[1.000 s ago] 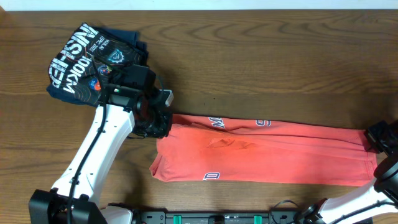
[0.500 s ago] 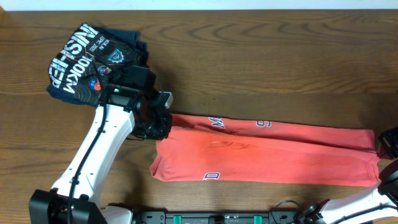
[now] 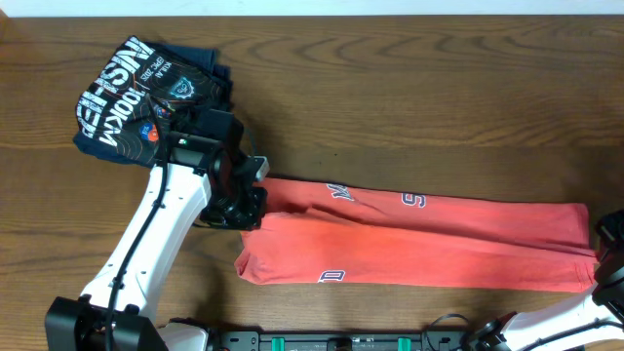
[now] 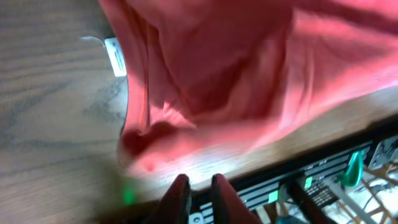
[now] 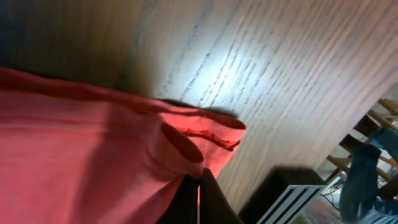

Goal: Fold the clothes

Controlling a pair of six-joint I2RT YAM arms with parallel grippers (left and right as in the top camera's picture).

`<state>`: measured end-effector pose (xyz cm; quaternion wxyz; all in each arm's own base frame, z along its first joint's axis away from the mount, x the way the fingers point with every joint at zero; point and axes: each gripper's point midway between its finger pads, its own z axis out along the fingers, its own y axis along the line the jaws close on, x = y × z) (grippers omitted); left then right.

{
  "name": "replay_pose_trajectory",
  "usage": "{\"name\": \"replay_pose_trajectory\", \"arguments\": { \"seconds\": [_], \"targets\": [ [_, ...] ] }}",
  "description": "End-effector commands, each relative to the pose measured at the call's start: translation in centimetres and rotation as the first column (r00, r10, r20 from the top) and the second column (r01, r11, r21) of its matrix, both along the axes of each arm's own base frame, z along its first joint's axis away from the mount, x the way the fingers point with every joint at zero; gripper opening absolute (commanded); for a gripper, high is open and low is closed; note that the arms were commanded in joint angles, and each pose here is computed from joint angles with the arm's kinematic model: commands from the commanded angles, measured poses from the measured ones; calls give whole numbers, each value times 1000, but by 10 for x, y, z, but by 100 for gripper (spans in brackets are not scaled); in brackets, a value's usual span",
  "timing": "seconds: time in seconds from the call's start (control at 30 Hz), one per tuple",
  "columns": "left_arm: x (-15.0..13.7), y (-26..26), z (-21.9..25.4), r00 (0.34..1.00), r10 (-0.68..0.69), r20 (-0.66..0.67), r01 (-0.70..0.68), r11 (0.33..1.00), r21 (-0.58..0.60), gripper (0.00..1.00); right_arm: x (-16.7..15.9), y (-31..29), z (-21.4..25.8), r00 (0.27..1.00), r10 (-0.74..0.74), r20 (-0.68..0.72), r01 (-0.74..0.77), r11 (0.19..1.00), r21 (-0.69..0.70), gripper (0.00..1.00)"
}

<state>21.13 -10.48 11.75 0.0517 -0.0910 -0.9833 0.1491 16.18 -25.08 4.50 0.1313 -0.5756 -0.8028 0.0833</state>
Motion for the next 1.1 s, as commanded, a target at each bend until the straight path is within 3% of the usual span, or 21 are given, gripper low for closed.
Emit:
{"name": "replay_pose_trajectory", "arguments": {
  "seconds": [0.0,0.07,0.17,0.3,0.33,0.37,0.47,0.53,0.63,0.7,0.77,0.9,1.07],
  "targets": [
    [0,3,6,1000,5,11,-5,1000,9,17,-8,-17,13,999,-21,-26,19,996,-84,10],
    [-2,4,6,1000,5,4,-5,1000,11,28,-8,-17,13,999,-22,-25,20,996,-83,22],
    [-2,4,6,1000,5,5,-5,1000,12,31,-8,-17,12,999,-22,-25,20,996,-84,45],
    [-1,5,6,1000,4,7,-5,1000,19,41,-7,-17,12,1000,-23,-19,21,996,-86,45],
    [-1,5,6,1000,4,8,-4,1000,18,44,-5,-16,11,1000,-25,-7,25,997,-79,41],
    [0,5,5,1000,4,13,-5,1000,17,48,4,-13,9,999,-32,41,35,998,-53,32],
    [3,4,-1,1000,5,28,-5,1000,13,52,39,-1,3,973,42,229,-53,998,45,29],
    [4,2,-8,999,9,30,-10,1000,4,52,75,12,5,894,110,434,-176,978,115,31],
    [0,-5,-19,999,30,14,-30,999,-32,53,133,40,31,630,164,759,-398,908,134,36],
    [0,-18,-25,1000,21,15,-20,995,-99,54,158,54,60,431,168,887,-495,866,77,38],
    [-1,-29,-33,999,24,21,-20,990,-140,58,168,62,85,307,157,939,-530,848,31,39],
    [-4,-46,-54,999,34,36,-27,985,-168,61,172,73,126,194,189,963,-545,837,-54,39],
    [-4,-62,-67,994,-33,101,51,983,-177,62,172,93,166,138,276,951,-552,819,-157,39]
  ]
}}
